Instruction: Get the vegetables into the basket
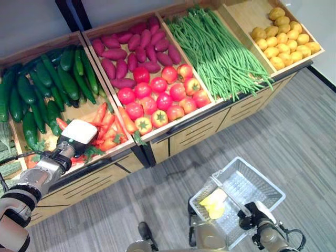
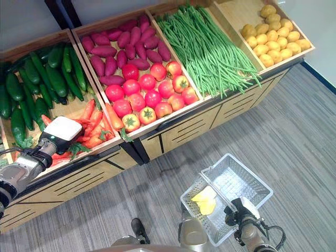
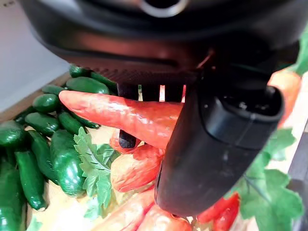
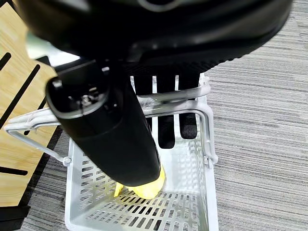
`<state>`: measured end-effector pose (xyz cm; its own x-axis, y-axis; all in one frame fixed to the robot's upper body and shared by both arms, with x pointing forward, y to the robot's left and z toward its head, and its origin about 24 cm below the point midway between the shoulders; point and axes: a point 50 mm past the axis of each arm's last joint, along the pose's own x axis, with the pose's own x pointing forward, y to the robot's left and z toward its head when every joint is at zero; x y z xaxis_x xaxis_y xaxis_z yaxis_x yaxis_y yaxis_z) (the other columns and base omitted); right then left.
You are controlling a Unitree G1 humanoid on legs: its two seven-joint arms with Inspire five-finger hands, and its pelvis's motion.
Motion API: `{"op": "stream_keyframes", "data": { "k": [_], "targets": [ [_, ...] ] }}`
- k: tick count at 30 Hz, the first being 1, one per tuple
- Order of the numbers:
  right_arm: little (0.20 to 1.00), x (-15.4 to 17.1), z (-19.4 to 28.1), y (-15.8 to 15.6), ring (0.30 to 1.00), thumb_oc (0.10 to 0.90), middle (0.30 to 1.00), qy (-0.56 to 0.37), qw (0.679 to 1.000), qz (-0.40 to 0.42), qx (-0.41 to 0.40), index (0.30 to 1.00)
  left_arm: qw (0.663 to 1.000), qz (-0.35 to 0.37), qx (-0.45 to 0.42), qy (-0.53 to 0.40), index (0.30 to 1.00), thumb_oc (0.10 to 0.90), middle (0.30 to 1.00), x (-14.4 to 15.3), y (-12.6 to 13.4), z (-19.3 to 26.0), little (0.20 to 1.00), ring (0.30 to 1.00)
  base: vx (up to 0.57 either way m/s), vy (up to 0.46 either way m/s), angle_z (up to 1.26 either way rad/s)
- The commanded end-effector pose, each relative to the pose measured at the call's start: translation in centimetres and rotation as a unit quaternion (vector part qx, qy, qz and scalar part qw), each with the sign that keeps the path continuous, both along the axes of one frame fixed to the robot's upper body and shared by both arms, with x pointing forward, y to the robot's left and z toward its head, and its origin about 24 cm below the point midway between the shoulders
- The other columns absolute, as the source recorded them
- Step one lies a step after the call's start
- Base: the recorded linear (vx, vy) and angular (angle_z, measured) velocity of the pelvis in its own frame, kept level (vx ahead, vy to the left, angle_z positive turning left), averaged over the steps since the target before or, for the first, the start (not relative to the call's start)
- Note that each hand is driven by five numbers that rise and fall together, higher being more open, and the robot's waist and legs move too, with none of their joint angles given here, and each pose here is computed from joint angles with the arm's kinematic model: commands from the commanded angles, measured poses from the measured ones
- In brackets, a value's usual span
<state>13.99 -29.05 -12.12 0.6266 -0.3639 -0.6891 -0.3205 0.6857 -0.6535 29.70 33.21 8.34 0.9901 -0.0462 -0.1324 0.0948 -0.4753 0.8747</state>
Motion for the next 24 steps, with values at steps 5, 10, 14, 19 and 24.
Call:
{"op": "stream_keyframes", "data": {
  "k": [5, 10, 14, 19, 24],
  "targets": [
    [0.3, -1.3, -0.2, -0.5, 0.3, 0.4, 0.3, 0.004, 1.0, -0.008, -0.011, 0.3, 0.987, 0.002, 0.037, -0.158, 0.3, 0.4, 0.3, 0.2, 2.4, 8.6, 0.3, 0.3, 0.0, -0.012, 0.06],
    [0.3, -1.8, -0.4, -0.5, 0.3, 0.4, 0.3, 0.013, 1.0, -0.016, -0.007, 0.3, 0.984, -0.013, 0.016, -0.176, 0.3, 0.4, 0.3, -0.3, 2.0, 9.3, 0.3, 0.3, -0.01, -0.001, 0.03],
    [0.3, -2.3, -0.7, -0.3, 0.3, 0.4, 0.3, 0.026, 1.0, -0.016, -0.001, 0.3, 0.984, -0.002, -0.013, -0.177, 0.3, 0.4, 0.3, -1.0, 2.2, 8.5, 0.3, 0.3, -0.01, 0.006, 0.05],
    [0.3, -2.8, -0.9, -0.3, 0.3, 0.4, 0.3, 0.033, 0.999, -0.02, -0.002, 0.3, 0.978, 0.011, -0.04, -0.203, 0.3, 0.4, 0.3, -1.1, 2.5, 8.6, 0.3, 0.3, 0.0, 0.0, 0.0],
    [0.3, -3.3, -1.1, -0.3, 0.3, 0.4, 0.3, 0.038, 0.999, -0.031, 0.0, 0.3, 0.97, -0.002, -0.089, -0.226, 0.3, 0.4, 0.3, -1.3, 1.7, 8.7, 0.3, 0.3, 0.0, 0.0, 0.0]
  ]
}}
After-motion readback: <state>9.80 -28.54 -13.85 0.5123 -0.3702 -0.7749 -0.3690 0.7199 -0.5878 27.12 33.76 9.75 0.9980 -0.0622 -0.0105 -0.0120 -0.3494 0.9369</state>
